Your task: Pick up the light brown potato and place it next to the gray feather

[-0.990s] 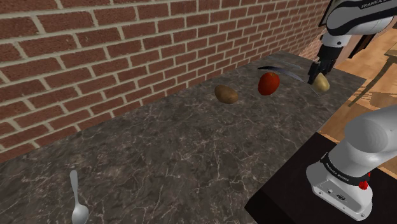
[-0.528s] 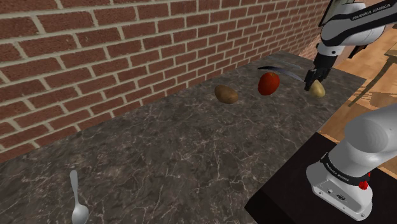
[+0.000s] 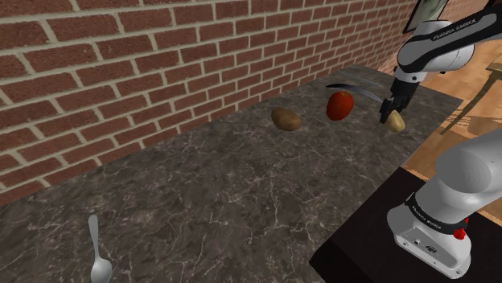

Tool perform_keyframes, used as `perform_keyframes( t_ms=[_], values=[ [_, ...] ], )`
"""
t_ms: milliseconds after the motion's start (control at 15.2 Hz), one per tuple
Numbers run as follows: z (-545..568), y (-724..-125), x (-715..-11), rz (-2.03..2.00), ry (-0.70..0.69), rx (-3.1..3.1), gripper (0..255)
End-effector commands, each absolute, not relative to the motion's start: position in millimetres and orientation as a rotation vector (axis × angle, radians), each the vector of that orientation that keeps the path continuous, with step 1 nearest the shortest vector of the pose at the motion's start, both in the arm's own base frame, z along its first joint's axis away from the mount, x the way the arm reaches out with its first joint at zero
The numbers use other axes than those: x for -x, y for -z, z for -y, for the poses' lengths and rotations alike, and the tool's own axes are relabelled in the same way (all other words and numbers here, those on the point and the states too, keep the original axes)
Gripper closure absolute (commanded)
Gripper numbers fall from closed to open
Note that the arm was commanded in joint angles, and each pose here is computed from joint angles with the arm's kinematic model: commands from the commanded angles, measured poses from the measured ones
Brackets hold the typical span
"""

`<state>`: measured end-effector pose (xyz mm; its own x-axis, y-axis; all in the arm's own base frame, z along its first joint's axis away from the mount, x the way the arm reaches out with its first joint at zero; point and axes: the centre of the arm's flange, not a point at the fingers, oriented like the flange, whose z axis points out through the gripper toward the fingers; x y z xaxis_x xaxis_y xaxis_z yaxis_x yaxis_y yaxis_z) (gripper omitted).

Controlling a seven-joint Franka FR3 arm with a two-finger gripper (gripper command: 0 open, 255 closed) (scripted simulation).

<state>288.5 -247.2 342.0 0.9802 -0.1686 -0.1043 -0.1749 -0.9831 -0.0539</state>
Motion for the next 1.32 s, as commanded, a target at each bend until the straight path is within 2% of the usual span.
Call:
perform_keyframes(
  t_ms=[0, 396, 462, 792, 1056, 1254],
  values=[
    [247, -336, -288, -0.266, -0.152, 3.064, 255],
    [247, -336, -288, -0.266, -0.152, 3.064, 255],
    [247, -336, -288, -0.266, -0.152, 3.064, 0],
    [247, -336, -288, -0.266, -0.152, 3.064, 0],
    [251, -386, -293, -0.266, -0.152, 3.064, 0],
    [251, -386, -293, -0.266, -0.152, 3.064, 0]
  ],
)
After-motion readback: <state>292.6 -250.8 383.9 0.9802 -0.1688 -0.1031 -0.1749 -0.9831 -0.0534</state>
